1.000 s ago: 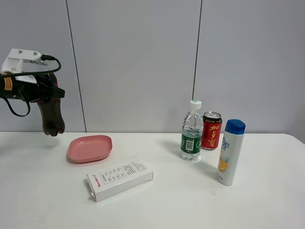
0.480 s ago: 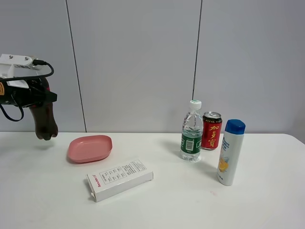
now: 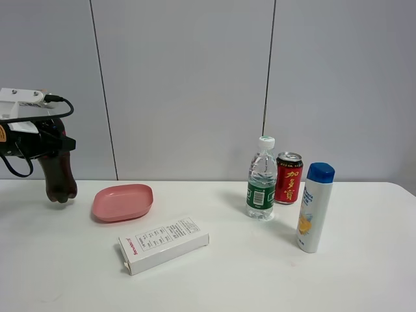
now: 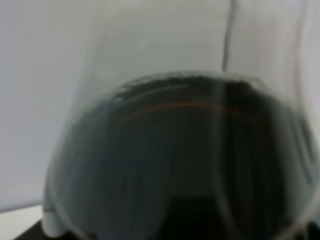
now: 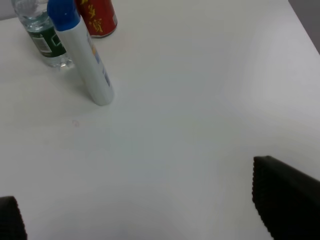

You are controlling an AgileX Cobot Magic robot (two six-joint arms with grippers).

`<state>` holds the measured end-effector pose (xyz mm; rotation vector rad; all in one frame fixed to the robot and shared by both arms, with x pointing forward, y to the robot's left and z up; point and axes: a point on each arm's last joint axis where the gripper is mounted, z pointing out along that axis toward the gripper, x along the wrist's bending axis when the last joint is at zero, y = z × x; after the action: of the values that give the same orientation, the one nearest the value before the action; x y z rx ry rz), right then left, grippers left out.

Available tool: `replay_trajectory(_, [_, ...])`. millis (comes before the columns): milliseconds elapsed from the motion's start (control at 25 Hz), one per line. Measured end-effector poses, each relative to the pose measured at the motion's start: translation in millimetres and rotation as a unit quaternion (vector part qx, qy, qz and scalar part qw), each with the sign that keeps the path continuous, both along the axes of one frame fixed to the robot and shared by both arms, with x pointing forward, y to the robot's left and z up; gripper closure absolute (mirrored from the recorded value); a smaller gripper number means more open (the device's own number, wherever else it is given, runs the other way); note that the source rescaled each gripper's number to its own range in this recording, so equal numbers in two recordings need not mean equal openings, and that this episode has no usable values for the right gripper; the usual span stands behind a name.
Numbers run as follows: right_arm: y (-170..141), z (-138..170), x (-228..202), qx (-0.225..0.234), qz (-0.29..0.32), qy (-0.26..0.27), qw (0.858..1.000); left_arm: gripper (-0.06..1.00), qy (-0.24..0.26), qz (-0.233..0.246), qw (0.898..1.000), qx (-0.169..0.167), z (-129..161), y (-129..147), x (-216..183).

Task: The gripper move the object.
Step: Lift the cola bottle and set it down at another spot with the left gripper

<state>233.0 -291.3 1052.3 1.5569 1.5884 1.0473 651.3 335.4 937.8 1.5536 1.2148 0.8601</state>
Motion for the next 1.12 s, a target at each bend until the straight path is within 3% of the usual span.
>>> replay_trajectory(1120, [0.0,0.0,0.0,0.0,0.0,0.0,1.0,0.94,-0.023,-0.032,0.999,0.002,-6.8,-6.0,1.3])
